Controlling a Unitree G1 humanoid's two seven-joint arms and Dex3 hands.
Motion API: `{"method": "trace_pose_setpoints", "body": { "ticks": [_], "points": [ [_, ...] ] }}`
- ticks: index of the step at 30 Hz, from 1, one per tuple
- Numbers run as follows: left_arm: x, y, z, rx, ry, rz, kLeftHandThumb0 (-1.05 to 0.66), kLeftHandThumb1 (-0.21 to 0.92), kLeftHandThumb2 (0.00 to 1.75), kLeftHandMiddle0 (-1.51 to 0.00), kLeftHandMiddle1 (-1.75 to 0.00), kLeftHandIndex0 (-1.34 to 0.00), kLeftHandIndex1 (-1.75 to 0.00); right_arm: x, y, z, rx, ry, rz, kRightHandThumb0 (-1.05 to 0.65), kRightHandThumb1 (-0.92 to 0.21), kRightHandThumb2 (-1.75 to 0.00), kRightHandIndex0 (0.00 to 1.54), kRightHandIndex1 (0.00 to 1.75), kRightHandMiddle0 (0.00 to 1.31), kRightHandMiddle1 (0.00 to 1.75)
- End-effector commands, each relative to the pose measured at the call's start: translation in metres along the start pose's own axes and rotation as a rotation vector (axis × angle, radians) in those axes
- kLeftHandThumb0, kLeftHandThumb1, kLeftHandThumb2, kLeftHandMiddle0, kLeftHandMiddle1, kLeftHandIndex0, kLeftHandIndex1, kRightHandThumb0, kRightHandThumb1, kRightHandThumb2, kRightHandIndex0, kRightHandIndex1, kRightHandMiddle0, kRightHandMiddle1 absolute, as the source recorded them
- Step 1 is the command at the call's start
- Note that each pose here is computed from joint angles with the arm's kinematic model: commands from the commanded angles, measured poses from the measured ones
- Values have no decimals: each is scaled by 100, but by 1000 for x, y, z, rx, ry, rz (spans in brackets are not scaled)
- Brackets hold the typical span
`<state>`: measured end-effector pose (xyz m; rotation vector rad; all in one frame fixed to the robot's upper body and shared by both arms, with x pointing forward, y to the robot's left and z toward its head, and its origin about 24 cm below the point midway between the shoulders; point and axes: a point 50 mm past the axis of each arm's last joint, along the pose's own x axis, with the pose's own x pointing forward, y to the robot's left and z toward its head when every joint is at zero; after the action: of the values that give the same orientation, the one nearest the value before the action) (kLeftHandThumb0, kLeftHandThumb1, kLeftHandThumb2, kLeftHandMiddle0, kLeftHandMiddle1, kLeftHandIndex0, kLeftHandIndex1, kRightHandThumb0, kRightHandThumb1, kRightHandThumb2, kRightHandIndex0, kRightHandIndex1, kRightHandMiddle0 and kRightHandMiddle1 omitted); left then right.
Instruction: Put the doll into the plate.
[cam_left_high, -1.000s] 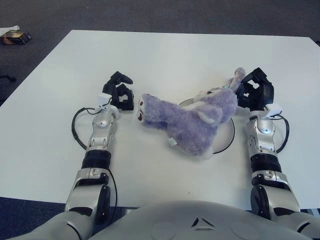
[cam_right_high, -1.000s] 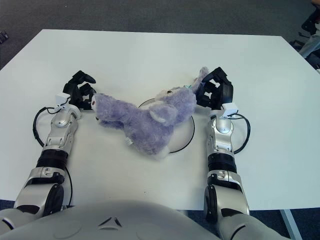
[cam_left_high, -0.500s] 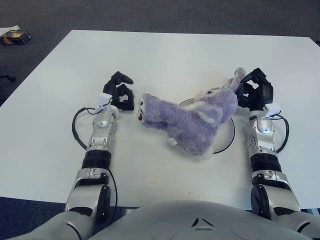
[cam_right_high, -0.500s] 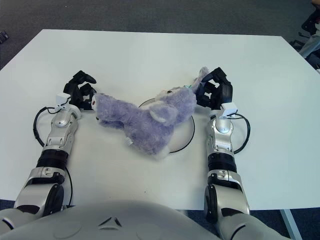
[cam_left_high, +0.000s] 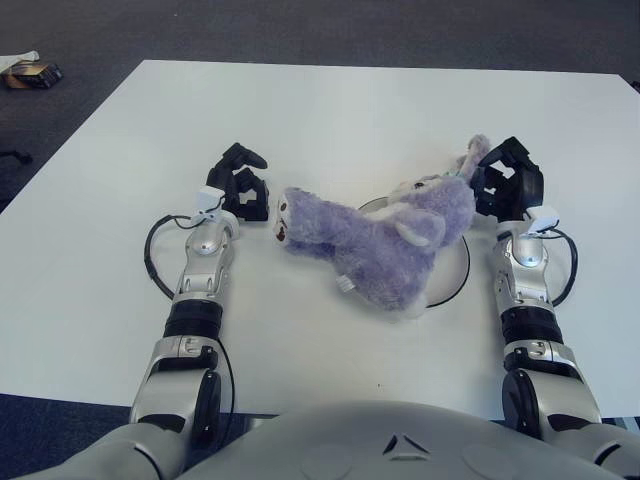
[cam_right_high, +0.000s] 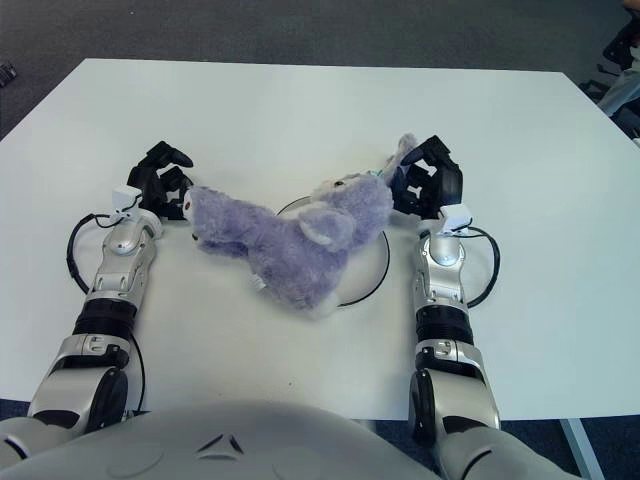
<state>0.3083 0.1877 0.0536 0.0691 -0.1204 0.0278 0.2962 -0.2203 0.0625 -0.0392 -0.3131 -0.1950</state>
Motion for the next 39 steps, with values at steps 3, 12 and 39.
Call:
{"method": "trace_pose_setpoints", "body": {
  "ticks": [3,12,39],
  "points": [
    [-15,-2,-23,-7,97,-10,-1,9,158,-81,-175,-54,-171,-31,1,-32,22,196,-22,-45,-42,-119,113,175,54,175],
    [-15,-3,-22,-8,84,-12,-1,8,157,-82,-175,-58,-166,-30,2,-33,48,358,-59,-45,-41,-120,110,175,54,175],
    [-15,-3,-23,-24,94,-20,-2,11,154,-80,-175,-57,-164,-32,4,-26,0,327,-23,-45,-41,-119,114,175,54,175]
  ]
}}
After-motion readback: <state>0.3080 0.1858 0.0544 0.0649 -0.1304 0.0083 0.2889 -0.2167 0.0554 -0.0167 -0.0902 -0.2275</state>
